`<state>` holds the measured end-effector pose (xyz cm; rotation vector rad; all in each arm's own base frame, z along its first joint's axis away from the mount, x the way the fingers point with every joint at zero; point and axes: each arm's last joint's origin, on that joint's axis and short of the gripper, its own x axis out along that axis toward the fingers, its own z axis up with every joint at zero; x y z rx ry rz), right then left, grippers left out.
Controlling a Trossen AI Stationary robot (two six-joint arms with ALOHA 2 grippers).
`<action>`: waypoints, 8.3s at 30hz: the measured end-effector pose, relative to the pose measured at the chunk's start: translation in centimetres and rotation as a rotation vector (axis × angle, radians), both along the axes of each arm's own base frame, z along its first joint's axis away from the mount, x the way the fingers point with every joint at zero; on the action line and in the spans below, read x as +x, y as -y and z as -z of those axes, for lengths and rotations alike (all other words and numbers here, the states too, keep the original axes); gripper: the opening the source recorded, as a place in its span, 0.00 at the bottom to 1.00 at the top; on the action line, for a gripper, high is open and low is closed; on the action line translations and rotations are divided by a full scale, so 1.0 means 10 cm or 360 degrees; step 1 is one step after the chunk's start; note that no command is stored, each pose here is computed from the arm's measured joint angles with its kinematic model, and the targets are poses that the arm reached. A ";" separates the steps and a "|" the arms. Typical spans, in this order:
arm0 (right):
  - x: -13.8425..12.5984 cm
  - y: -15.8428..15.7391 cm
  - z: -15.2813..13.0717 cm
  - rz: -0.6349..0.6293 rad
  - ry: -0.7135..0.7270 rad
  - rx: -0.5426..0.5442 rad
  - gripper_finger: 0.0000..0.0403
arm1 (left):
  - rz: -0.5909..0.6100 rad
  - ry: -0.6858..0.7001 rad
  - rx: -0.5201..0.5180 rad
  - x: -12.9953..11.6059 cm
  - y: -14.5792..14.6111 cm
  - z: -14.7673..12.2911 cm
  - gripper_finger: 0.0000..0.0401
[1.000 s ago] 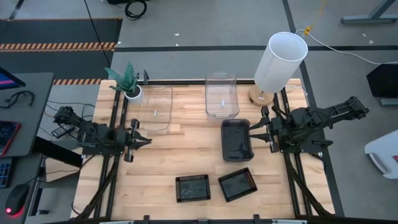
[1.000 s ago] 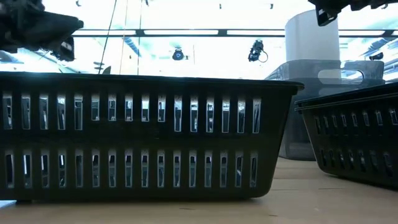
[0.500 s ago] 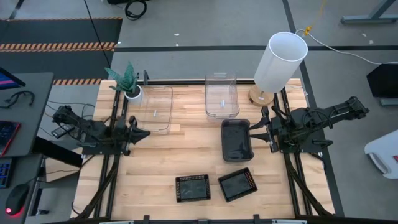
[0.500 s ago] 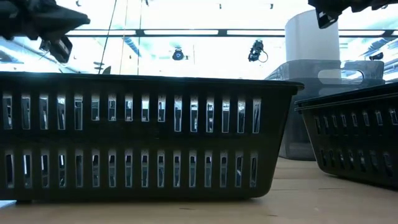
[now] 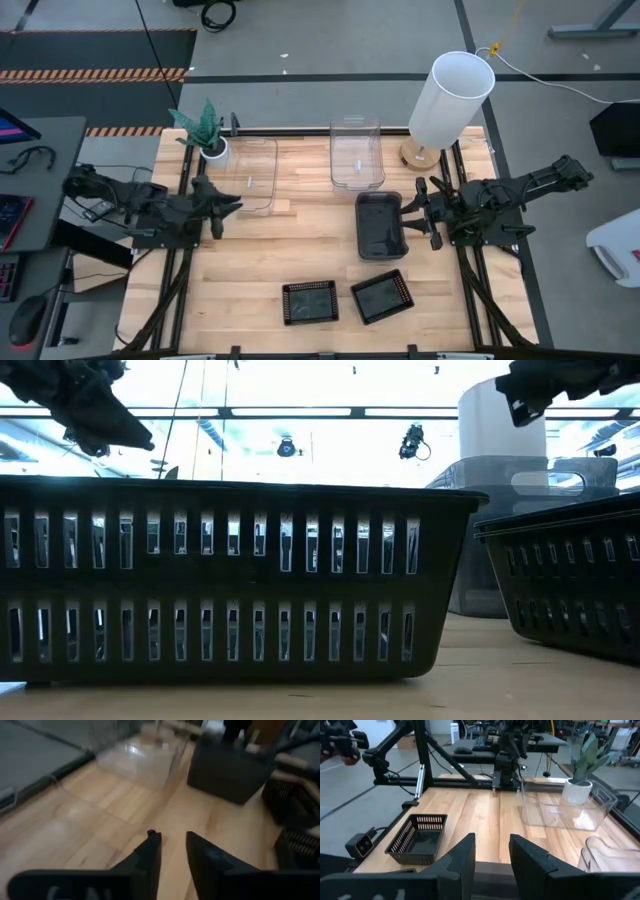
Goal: Stack baskets by color
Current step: Stack the left transparent bin on top of the right transparent bin, then stack the left black bin on top of the right black bin
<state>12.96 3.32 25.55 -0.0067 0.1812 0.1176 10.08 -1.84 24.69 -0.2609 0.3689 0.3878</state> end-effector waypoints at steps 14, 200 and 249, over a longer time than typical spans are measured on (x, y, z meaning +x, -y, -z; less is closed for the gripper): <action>0.01 0.01 -0.05 0.0028 0.0099 -0.0050 0.31 | 0.0090 -0.0677 -0.0285 0.47 -0.19 0.09 0.34; 0.02 -0.14 -0.03 -0.0073 0.0061 0.0087 0.31 | 0.0422 -0.1463 0.0459 3.28 -0.74 -0.55 0.28; 0.21 -0.31 0.10 -0.0085 -0.0087 0.0244 0.31 | 0.0875 -0.1485 -0.0349 2.86 1.38 0.47 0.50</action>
